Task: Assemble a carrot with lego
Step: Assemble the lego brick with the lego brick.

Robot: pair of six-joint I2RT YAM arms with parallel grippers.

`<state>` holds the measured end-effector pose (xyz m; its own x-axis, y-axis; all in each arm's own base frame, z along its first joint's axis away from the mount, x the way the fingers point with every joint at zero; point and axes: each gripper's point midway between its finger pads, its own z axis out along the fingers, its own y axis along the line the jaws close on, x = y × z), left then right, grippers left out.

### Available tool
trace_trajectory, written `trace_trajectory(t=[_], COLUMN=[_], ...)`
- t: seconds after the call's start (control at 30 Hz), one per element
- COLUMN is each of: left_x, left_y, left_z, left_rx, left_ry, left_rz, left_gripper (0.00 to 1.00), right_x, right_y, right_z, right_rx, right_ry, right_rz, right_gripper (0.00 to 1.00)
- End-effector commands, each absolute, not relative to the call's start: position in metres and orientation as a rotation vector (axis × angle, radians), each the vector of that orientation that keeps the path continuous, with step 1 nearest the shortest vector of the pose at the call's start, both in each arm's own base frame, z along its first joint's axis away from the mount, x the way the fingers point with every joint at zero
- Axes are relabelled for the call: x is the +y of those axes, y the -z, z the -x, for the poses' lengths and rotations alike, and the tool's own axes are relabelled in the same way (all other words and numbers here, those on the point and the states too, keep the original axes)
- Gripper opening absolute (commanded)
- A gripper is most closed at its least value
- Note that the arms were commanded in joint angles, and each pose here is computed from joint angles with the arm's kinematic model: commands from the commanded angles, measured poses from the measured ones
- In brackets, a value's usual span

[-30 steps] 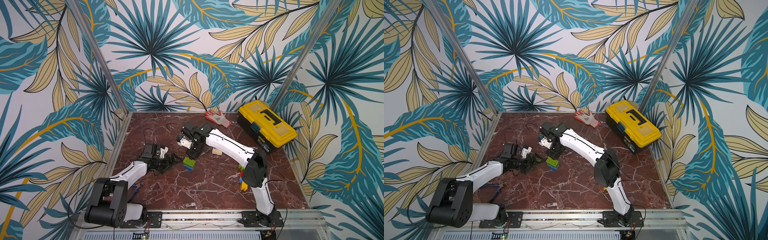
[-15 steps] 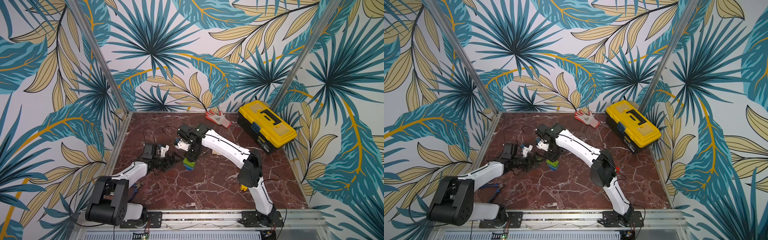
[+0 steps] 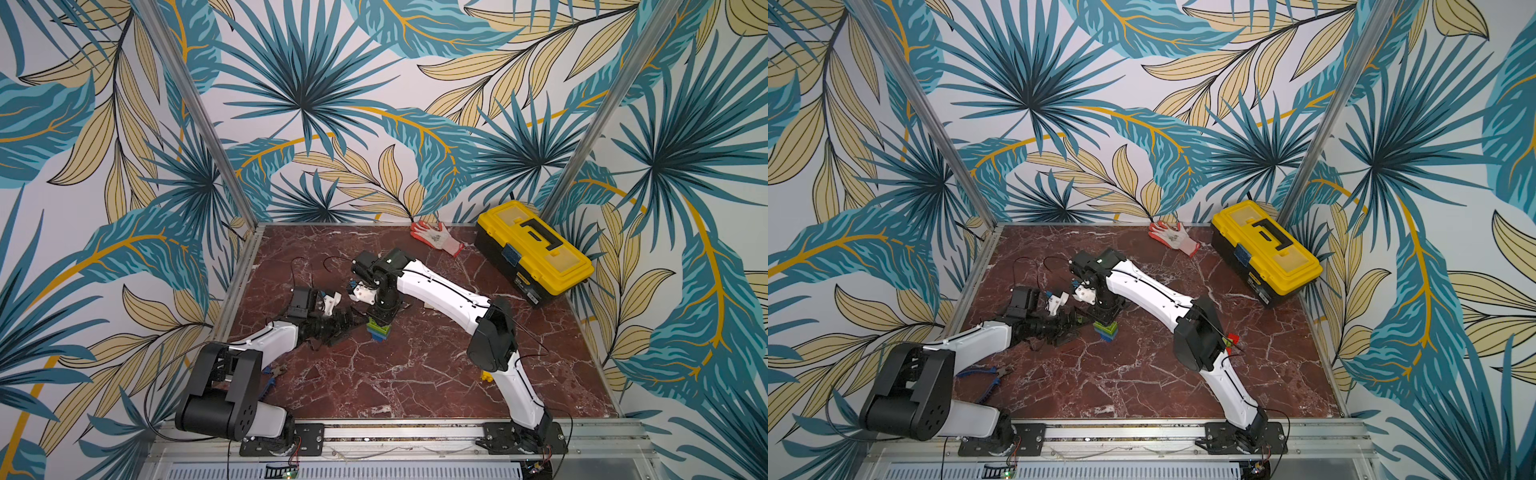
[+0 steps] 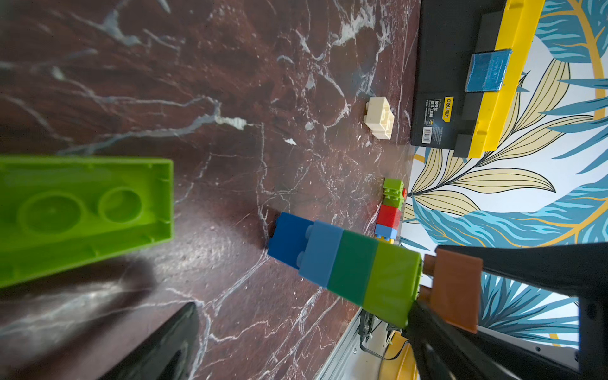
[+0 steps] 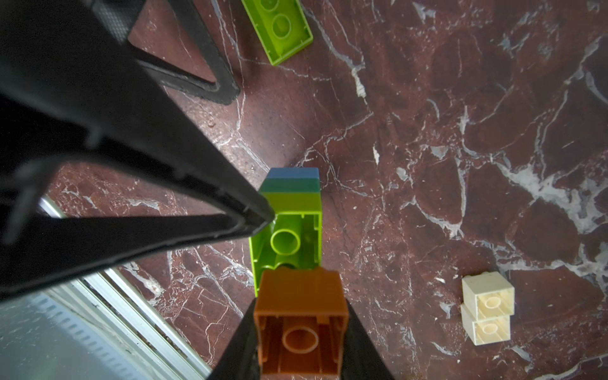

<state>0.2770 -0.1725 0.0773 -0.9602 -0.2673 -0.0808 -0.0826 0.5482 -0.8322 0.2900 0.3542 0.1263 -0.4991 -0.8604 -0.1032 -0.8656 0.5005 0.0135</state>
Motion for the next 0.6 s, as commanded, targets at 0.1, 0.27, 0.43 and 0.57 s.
trace_trajectory(t=[0.1,0.27,0.43,0.57], left_x=[-0.174,-0.174,-0.174,-0.174], left_y=[-0.072,-0.072,-0.071,-0.071], left_z=[-0.279,-0.28,-0.279,-0.28], left_rx=[2.591,2.59,2.593,2.592], left_ry=[1.367,1.365,1.363,1.363], left_rz=[0.277,0.277,0.281,0.283], left_gripper=[1.0,1.0,1.0,1.0], right_x=[0.355,0.355,0.355,0.356], right_y=[-0.118,-0.116,-0.114,-0.109], right_z=[-0.283,-0.281,-0.278,-0.277], right_rx=[2.67,2.677,2.669,2.657], right_ry=[-0.097,-0.095,-0.075,-0.054], right_rz=[1.579,1.587,1.612,1.631], right_gripper=[0.33,0.33,0.33,0.33])
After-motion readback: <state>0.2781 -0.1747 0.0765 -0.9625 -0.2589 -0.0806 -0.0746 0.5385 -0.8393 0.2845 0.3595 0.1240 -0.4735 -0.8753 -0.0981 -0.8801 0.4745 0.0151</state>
